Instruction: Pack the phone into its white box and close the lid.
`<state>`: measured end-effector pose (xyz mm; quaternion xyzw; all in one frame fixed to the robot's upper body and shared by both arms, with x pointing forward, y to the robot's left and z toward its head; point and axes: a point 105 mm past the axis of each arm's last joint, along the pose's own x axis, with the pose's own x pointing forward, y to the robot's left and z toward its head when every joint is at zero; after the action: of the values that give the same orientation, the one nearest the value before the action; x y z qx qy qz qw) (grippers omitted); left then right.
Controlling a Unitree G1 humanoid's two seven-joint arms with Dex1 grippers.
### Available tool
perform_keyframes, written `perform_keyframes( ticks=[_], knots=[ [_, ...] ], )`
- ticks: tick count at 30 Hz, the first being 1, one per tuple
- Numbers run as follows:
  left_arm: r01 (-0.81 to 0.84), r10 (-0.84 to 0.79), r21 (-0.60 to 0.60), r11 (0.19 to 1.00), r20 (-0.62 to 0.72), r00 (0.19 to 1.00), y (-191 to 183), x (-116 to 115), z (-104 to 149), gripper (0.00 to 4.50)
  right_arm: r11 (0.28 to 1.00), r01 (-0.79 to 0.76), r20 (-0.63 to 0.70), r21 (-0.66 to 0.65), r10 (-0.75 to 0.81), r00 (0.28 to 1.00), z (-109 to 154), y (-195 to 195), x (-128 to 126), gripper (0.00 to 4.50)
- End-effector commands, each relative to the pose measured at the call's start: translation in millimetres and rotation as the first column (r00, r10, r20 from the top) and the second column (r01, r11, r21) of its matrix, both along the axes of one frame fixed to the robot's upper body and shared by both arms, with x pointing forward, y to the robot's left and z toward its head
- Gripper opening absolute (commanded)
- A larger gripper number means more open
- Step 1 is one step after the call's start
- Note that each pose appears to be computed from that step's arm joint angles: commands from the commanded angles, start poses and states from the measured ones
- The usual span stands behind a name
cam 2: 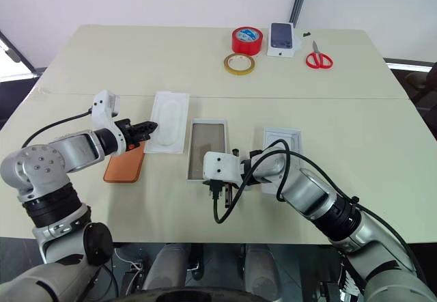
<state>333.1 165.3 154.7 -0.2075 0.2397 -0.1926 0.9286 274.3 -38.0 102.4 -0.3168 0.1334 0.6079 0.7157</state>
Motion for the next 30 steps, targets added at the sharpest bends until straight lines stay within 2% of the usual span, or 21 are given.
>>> perform_keyframes(
  ticks=[1,6,15,27,28,30],
  knots=[
    [0.005,-0.003,-0.02,1.0,0.065,0.998,-6,-2,18,0.0,0.996,0.017,0.011,0.087,-0.018,1.0,30,0,4,0.91],
    [0.007,-0.005,-0.028,1.0,0.062,0.998,-25,-9,11,0.0,0.985,0.103,0.003,0.142,-0.104,0.995,48,-18,8,3.43],
    [-0.062,0.061,-0.037,0.997,-0.051,0.997,-63,-17,-16,0.0,0.961,0.261,0.056,0.089,-0.266,0.962,52,-74,29,3.43],
    [0.005,-0.007,-0.024,1.0,-0.078,0.997,-84,-26,-25,0.0,0.96,0.264,0.086,0.095,-0.272,0.959,51,-73,37,3.43],
    [0.015,-0.017,-0.028,0.999,-0.075,0.997,-86,-27,-25,0.61,0.96,0.263,0.086,0.095,-0.272,0.959,51,-72,38,3.49],
    [0.033,-0.034,-0.026,0.999,-0.071,0.997,-88,-28,-25,1.36,0.96,0.265,0.088,0.097,-0.273,0.958,50,-71,38,3.49]
  ],
)
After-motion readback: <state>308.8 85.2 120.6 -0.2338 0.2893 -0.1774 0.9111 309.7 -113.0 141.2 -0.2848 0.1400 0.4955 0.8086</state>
